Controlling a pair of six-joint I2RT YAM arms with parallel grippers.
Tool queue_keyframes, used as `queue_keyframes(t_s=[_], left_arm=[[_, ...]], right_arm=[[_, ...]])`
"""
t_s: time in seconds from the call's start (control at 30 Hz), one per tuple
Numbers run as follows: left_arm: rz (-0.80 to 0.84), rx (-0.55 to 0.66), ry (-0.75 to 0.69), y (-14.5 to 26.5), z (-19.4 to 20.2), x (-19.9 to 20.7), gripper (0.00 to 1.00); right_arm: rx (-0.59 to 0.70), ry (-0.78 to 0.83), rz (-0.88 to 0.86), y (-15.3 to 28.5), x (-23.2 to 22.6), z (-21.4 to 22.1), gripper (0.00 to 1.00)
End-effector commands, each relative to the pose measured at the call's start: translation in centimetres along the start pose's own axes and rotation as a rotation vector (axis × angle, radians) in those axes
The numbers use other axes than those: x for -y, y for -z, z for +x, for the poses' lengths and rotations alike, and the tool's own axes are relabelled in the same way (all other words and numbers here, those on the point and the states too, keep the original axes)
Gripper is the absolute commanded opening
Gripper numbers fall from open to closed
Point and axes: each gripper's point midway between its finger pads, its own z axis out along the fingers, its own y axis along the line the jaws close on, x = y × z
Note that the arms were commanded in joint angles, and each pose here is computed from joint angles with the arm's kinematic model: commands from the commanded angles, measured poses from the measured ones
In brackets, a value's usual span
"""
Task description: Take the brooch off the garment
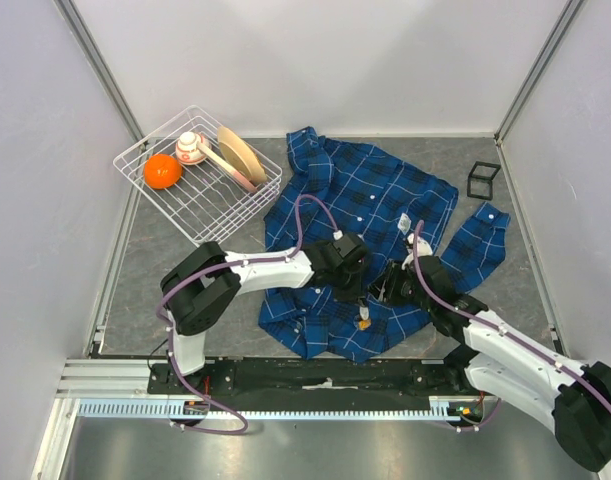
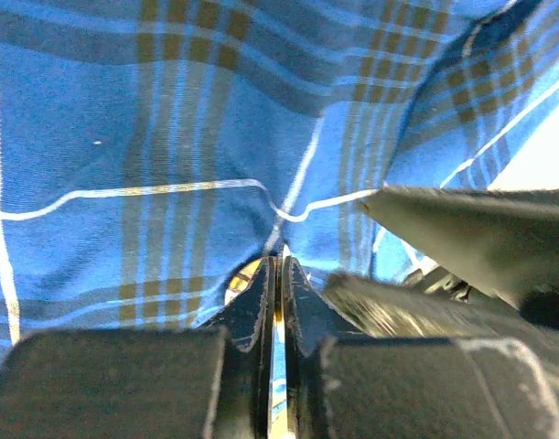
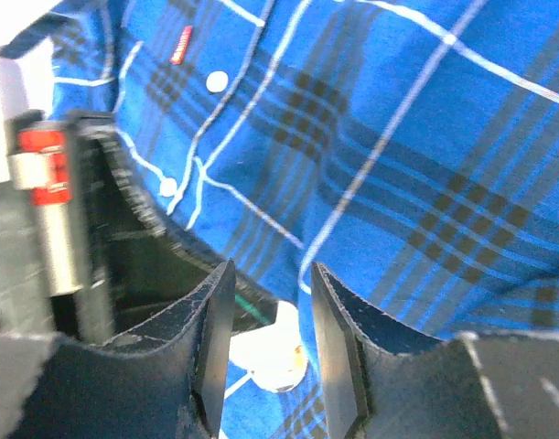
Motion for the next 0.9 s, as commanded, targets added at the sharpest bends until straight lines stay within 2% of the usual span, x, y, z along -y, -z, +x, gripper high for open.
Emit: queue_keyframes(t_s=[0.0, 0.2, 0.27, 0.3, 0.37, 0.43, 0.57, 0.63, 0.67, 0.73, 0.77, 0.8, 0.83, 0.87], left_arm=[[-0.088, -0.014, -0.096, 1.3, -0.8, 0.5, 0.02], [-0.186, 0.028, -0.140, 2.8, -2.2, 0.2, 0.02], [-0.171, 0.045, -0.168, 3.3, -2.5, 0.4, 0.02], [-0.093, 0.077, -0.193, 3.9, -3.1, 2.2, 0.02], [-0.026, 0.073, -0.247, 4.0, -2.5, 2.5, 0.02], [0.156, 0.106, -0.299, 4.9, -2.4, 5.0, 0.02], [0.414, 0.118, -0.343, 7.2, -2.0, 8.1, 0.02], [0.453, 0.123, -0.341, 8.2, -1.9, 8.1, 0.02], [0.514, 0.172, -0.350, 9.1, -3.0, 9.0, 0.02], [0.591, 0.151, -0.338, 9.9, -2.4, 9.0, 0.02], [0.669, 0.208, -0.347, 11.6, -3.7, 10.0, 0.02], [0.715, 0.174, -0.345, 12.0, -2.9, 9.6, 0.02], [0.753, 0.163, -0.313, 12.7, -2.9, 9.8, 0.02], [0.838, 0.194, -0.336, 14.6, -3.6, 10.6, 0.02]], right_arm=[[0.053, -0.075, 0.124, -0.4, 1.7, -1.6, 0.46], [0.111, -0.239, 0.337, 0.0, 6.4, -0.9, 0.40], [0.134, -0.293, 0.420, 0.8, 8.6, -0.3, 0.39], [0.148, -0.317, 0.448, 1.2, 9.2, -0.2, 0.38], [0.197, -0.364, 0.477, 1.8, 10.1, -0.2, 0.37], [0.196, -0.388, 0.508, 2.3, 11.0, 0.7, 0.36], [0.228, -0.414, 0.565, 3.7, 11.7, 0.2, 0.36], [0.267, -0.408, 0.605, 4.6, 12.0, -0.8, 0.35], [0.261, -0.407, 0.647, 5.2, 12.6, -0.4, 0.35], [0.278, -0.413, 0.669, 5.8, 12.8, -0.9, 0.34], [0.272, -0.393, 0.655, 6.0, 12.4, -1.1, 0.34], [0.274, -0.358, 0.619, 5.8, 11.7, -1.7, 0.34], [0.223, -0.311, 0.495, 5.0, 9.3, -2.1, 0.38], [0.244, -0.224, 0.370, 4.5, 6.9, -3.9, 0.40]])
